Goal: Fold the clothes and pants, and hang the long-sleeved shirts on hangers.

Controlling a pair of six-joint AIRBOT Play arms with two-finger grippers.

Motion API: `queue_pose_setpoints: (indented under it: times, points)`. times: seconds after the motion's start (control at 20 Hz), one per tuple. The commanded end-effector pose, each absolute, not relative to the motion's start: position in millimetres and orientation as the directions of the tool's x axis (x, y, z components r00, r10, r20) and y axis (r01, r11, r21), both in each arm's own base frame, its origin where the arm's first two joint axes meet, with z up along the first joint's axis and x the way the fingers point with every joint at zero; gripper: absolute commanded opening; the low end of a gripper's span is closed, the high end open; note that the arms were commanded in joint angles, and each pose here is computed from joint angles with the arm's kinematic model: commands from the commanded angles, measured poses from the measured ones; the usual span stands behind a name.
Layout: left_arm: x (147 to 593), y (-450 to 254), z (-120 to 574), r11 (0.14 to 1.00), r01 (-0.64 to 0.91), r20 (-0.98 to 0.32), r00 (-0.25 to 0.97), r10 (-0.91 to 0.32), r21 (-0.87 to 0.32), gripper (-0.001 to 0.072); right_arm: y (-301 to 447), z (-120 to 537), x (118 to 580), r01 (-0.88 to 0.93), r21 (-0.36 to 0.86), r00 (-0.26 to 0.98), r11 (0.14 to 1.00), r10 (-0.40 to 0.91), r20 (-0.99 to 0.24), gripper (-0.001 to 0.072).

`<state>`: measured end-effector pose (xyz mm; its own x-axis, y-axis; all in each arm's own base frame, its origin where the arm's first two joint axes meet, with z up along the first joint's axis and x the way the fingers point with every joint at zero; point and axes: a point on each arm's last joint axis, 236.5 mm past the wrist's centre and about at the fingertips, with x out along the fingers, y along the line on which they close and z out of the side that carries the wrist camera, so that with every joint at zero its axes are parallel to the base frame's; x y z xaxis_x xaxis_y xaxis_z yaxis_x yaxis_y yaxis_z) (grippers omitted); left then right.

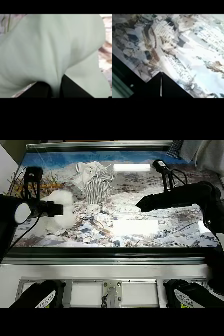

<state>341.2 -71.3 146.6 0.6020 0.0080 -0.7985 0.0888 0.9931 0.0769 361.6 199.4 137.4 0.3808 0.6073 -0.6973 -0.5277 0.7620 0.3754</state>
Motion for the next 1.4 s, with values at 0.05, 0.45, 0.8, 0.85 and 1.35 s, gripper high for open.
queue_pose_setpoints:
  times: [0.05, 0.45, 0.8, 0.85, 1.35]
  points:
    - [289, -189, 253, 0.921, 0.385, -0.622, 0.707, -0.338, -0.063, 0.0013, 171, 182, 384, -0.445, 0.369, 0.551, 0.816, 0.575, -0.605, 0.0020]
    - [316, -336, 201, 0.812, 0.581, -0.628, 0.613, -0.480, -0.054, 0.0015, 56, 256, 394, -0.203, 0.323, 0.825, 0.924, 0.339, -0.452, 0.0020]
    - [395, -237, 71, 0.969, 0.234, -0.867, 0.464, -0.183, -0.079, 0.0720, 6, 225, 382, -0.081, 0.255, 0.788, 0.964, 0.219, -0.576, 0.0021]
    - [384, -223, 47, 0.970, 0.208, -0.906, 0.374, -0.199, -0.127, 0.0720, 4, 215, 379, -0.073, 0.244, 0.772, 0.967, 0.210, -0.599, 0.0020]
    - [287, -224, -100, 0.904, 0.104, -0.910, -0.049, -0.412, -0.415, 0.0720, 12, 59, 352, 0.034, 0.339, 0.498, 0.940, 0.278, -0.821, 0.0031]
